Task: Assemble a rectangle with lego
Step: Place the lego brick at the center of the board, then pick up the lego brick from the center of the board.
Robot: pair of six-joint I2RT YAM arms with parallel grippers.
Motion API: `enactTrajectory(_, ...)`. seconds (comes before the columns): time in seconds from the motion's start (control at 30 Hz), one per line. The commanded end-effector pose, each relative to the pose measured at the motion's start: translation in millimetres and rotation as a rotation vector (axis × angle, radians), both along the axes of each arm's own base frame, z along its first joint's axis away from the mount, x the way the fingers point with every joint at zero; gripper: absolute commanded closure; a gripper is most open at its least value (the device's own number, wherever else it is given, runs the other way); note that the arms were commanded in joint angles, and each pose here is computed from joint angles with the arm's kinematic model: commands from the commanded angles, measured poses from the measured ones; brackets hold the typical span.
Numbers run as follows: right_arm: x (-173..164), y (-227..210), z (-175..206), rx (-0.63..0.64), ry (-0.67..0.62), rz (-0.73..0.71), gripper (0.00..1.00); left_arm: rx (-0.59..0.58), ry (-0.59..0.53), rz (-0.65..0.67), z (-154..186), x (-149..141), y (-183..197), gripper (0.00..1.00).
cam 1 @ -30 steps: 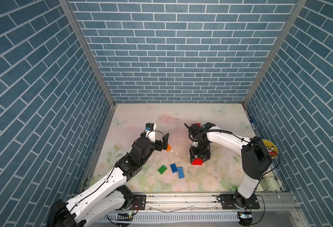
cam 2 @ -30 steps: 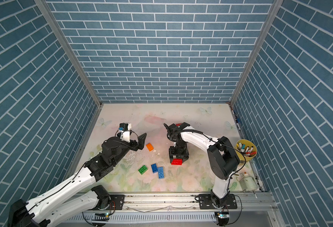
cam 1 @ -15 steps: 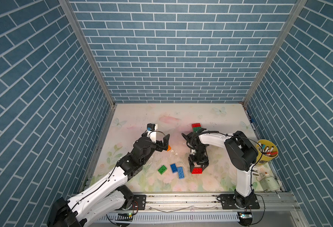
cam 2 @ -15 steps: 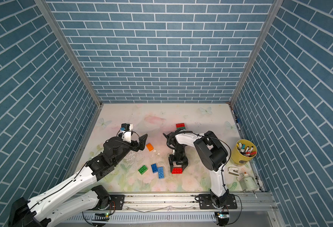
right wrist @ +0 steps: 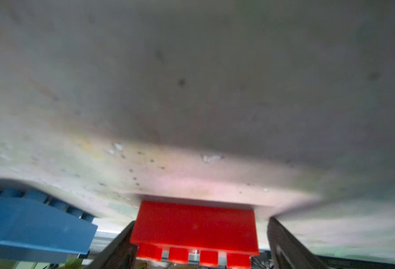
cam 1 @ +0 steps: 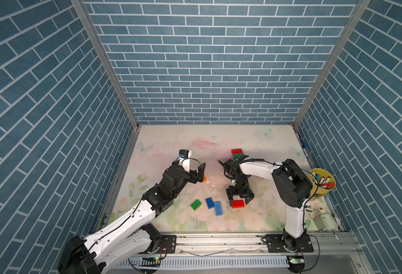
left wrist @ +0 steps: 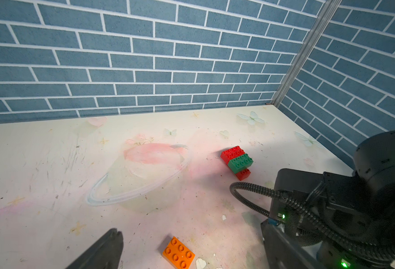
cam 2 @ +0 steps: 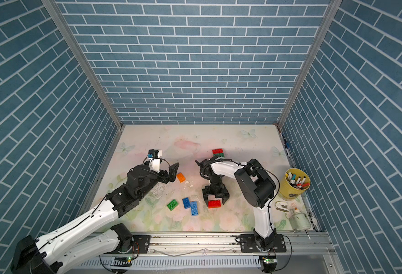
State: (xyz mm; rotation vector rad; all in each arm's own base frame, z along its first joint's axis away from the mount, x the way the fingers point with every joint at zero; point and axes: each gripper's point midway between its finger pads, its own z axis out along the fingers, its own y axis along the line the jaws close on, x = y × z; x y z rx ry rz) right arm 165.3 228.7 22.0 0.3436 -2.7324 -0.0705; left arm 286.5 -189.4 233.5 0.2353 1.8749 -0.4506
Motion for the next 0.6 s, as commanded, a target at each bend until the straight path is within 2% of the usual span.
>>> enactTrajectory(0.0,23,5,9,0.005,-0.200,0.042,0.12,-0.002,0.001,-0.009,-2,0,-2,0.00)
enactTrajectory(0.2,13,6,5,0.002,-0.358,0.023,0.18,0.003,0.008,-0.010,-5,0,-3,0.00)
enactTrajectory(0.5,-9,-2,1,-0.045,-0.408,-0.010,0.18,0.013,0.017,-0.007,-8,1,-3,0.00)
enactTrajectory(0.57,-10,-2,0,-0.049,-0.421,-0.013,0.22,0.018,0.019,-0.003,-9,2,-3,0.00)
